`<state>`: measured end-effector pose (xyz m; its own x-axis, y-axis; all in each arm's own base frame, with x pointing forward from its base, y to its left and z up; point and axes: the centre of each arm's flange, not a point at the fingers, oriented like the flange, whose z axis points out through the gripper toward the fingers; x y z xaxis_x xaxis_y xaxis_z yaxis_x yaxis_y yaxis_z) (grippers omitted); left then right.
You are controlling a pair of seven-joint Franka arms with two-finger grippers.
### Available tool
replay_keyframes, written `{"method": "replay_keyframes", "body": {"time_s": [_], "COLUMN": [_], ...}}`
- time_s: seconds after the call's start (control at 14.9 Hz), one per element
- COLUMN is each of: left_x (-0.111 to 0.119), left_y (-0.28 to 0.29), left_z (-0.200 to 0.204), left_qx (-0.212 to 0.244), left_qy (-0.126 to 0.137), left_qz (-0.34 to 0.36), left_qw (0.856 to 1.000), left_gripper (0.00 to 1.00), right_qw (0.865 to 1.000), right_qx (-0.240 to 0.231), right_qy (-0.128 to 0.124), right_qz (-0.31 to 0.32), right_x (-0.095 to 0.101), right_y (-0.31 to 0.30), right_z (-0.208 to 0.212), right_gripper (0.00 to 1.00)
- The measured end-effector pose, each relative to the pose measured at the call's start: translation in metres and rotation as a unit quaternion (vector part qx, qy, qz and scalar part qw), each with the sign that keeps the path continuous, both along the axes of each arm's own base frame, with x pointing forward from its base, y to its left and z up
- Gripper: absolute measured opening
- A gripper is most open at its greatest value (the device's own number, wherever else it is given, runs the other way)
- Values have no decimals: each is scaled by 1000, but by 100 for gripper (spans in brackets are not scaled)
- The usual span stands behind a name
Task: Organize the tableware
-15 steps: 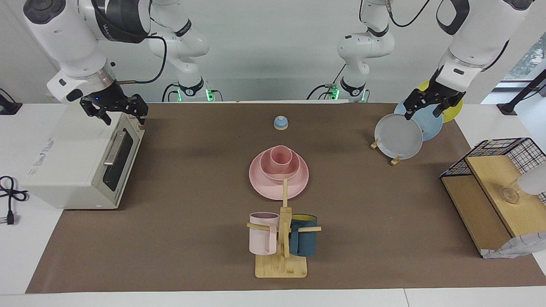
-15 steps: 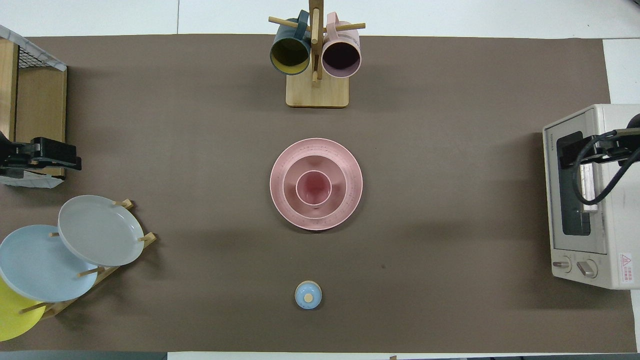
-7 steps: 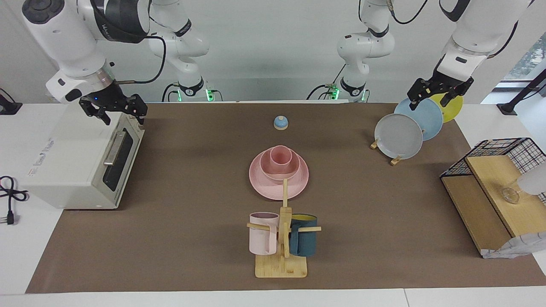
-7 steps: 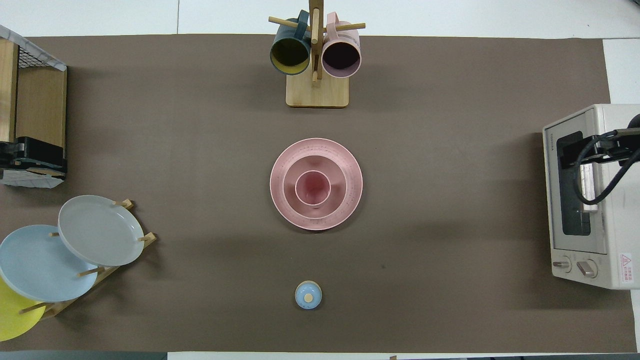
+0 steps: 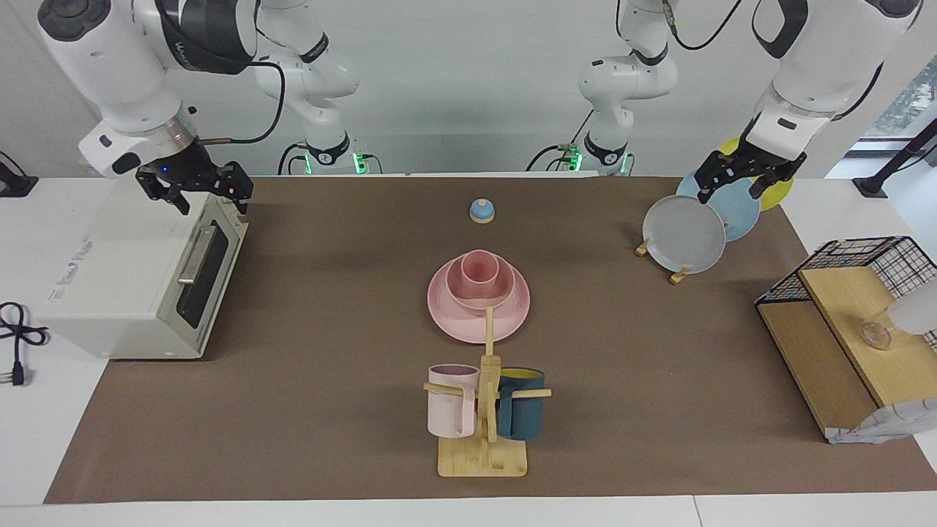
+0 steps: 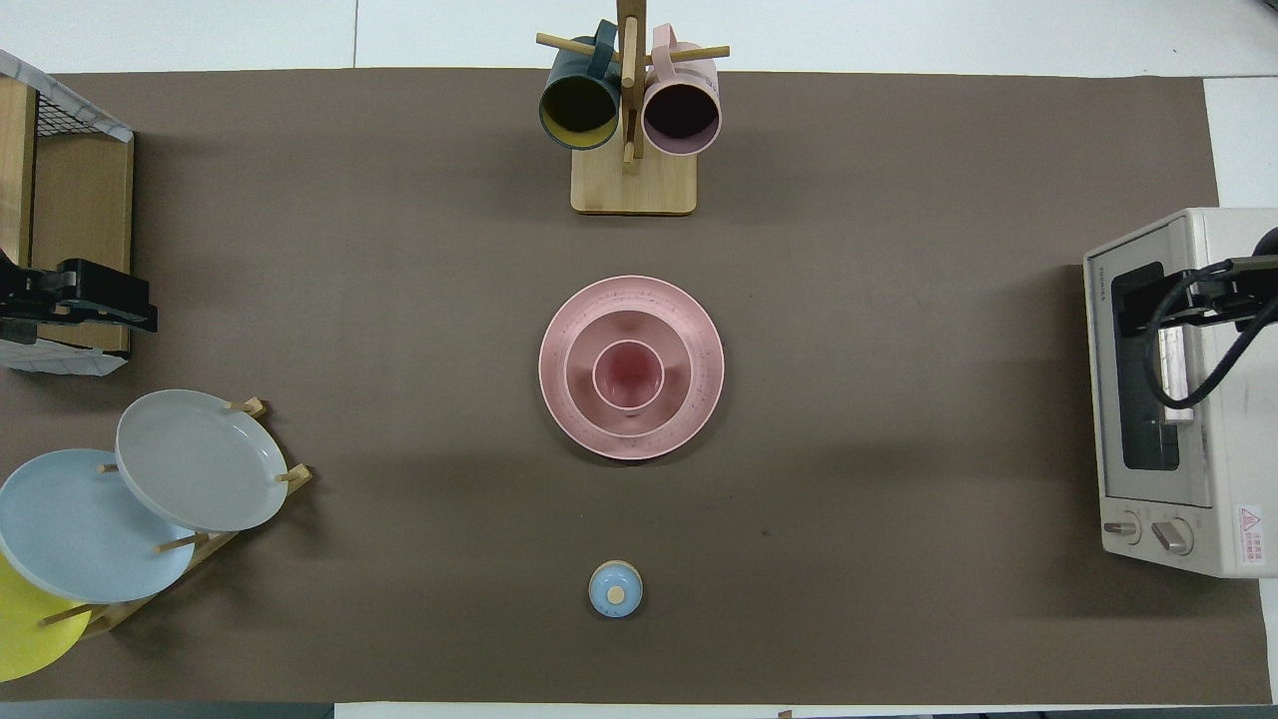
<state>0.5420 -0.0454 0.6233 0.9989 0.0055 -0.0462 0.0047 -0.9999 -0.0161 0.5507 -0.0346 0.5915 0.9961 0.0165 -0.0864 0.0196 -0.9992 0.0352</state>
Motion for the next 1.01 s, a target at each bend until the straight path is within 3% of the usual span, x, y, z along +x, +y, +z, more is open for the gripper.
{"method": "replay_keyframes", "body": {"time_s": [1.01], "left_x": [-1], "left_y": [-4], "left_z": [0], "left_qx": [-24], "left_qy": [2], "left_qz": [-5], "left_qw": [1000], "left_gripper": [100], "right_qw": [1000], "right_qx": [0], "right_qy": [0], "right_qz": [0], "right_x": [0], "right_y": [0], "right_z": [0], "right_gripper": [100]}}
